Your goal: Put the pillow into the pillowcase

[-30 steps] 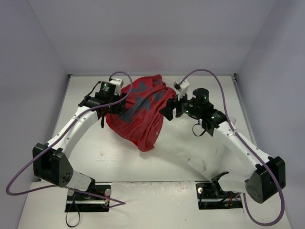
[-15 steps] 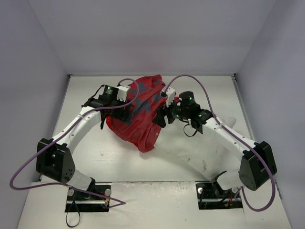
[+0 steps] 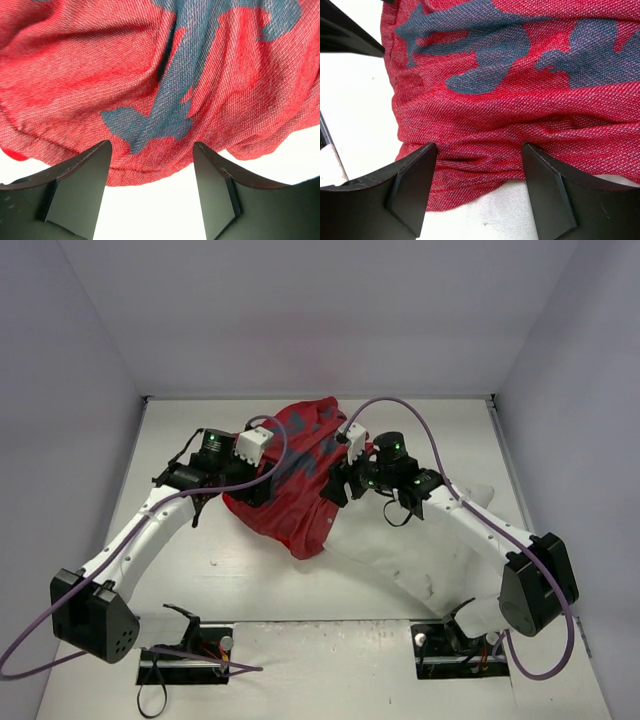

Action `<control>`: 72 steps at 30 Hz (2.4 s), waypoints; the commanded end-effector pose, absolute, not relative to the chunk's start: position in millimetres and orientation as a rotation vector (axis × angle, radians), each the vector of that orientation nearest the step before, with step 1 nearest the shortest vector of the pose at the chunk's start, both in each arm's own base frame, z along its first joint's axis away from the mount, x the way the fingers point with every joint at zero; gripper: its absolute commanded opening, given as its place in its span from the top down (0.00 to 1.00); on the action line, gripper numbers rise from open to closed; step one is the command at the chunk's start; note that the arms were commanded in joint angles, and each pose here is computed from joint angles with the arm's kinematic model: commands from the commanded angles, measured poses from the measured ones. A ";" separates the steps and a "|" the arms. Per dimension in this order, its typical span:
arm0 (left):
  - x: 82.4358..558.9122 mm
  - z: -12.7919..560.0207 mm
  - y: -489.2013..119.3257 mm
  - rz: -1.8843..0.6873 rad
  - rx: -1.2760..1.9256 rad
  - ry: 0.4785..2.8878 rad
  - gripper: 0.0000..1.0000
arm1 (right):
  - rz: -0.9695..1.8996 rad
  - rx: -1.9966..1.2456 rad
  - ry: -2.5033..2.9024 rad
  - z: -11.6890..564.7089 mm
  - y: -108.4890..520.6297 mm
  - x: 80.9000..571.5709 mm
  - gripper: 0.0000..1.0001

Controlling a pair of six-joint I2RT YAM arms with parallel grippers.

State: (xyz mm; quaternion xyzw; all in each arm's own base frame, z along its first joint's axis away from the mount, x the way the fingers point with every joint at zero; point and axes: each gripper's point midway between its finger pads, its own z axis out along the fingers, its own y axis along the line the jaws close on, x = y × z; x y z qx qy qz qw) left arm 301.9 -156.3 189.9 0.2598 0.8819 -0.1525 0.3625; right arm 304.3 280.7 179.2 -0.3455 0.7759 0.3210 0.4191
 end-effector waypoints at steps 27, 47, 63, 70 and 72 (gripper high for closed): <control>276.0 243.6 -264.2 -0.800 -0.140 2.494 1.00 | 0.705 -0.661 1.935 188.6 289.3 331.1 1.00; 383.0 200.5 -200.4 -0.400 -0.033 2.465 1.00 | 0.482 -0.523 2.032 180.0 202.5 299.5 0.23; 351.9 190.3 -169.6 -0.278 0.024 2.478 0.66 | 0.564 -0.536 2.140 139.7 229.7 309.7 1.00; 333.5 188.6 -182.1 -0.397 0.024 2.531 1.00 | 0.619 -0.495 2.095 156.2 238.5 315.1 1.00; 327.2 199.3 -201.7 -0.531 -0.023 2.543 1.00 | 0.645 -0.481 2.079 160.5 242.9 316.7 1.00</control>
